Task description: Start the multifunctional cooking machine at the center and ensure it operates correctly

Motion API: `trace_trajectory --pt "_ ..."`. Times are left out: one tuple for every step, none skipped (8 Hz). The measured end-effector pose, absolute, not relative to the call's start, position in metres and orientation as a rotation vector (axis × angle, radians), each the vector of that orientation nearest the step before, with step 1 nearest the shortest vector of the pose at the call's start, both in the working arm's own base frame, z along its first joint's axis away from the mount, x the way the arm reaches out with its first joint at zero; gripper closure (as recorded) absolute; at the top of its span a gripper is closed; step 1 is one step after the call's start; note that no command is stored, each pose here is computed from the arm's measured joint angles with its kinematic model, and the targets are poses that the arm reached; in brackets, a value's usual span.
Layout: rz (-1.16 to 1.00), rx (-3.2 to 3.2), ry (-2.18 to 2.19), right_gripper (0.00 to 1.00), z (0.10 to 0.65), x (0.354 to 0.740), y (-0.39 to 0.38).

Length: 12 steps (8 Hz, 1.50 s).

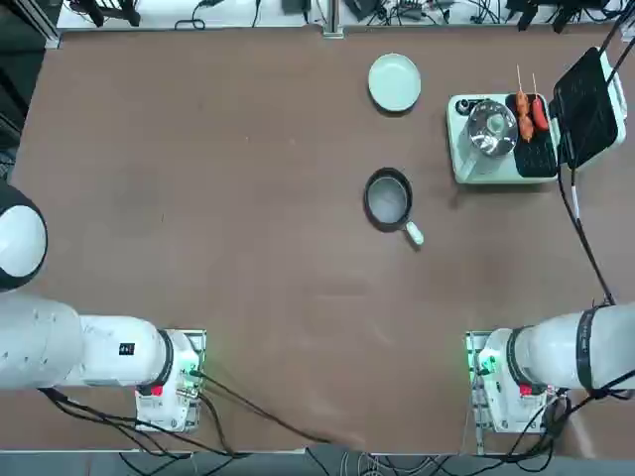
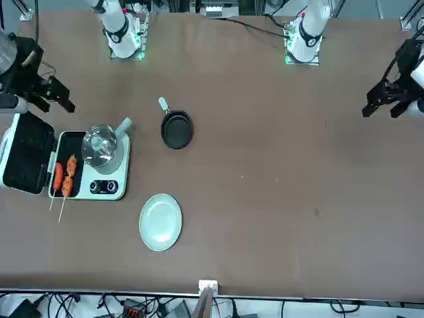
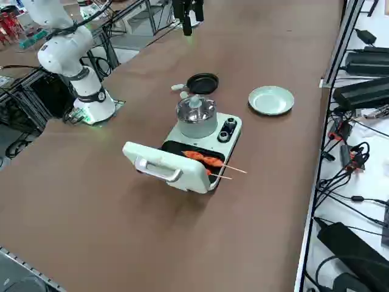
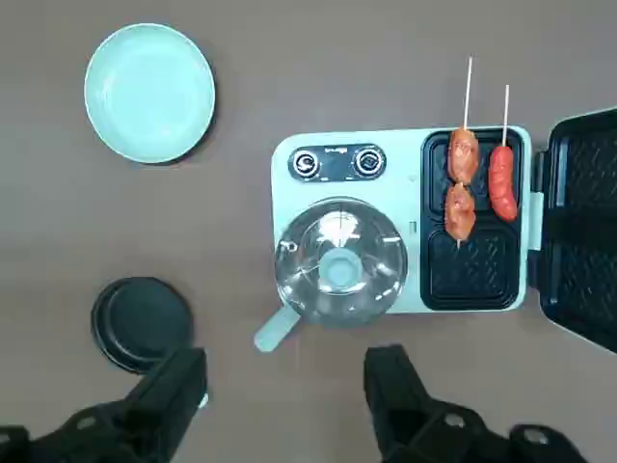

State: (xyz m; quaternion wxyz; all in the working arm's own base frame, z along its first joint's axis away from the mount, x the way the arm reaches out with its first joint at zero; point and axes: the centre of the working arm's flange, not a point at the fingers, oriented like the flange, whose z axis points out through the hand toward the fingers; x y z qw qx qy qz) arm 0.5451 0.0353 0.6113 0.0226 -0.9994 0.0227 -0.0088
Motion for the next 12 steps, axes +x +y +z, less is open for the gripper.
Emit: trace_trajectory --pt "-0.020 -3.106 0.036 0.00 0.608 0.548 0.029" --pt "0.009 -3.112 0.012 0.00 0.593 0.560 0.008" --pt "0.034 -3.114 0.010 0.00 0.575 0.574 -0.010" --pt "0.044 -3.117 0.013 0.00 0.559 0.587 -0.015" --pt "0.045 -3.120 0.007 0.00 0.542 0.598 -0.012" --pt "0.039 -3.121 -0.005 0.00 0.526 0.609 -0.007" --pt "0.034 -3.124 -0.020 0.00 0.509 0.620 -0.001" --pt "0.033 -3.125 -0.035 0.00 0.492 0.629 0.006" --pt "0.033 -3.127 -0.042 0.00 0.473 0.638 0.009" --pt "0.033 -3.129 -0.043 0.00 0.454 0.646 0.010" --pt "0.030 -3.132 -0.048 0.00 0.430 0.655 0.013" --pt "0.020 -3.134 -0.063 0.01 0.405 0.664 0.020"
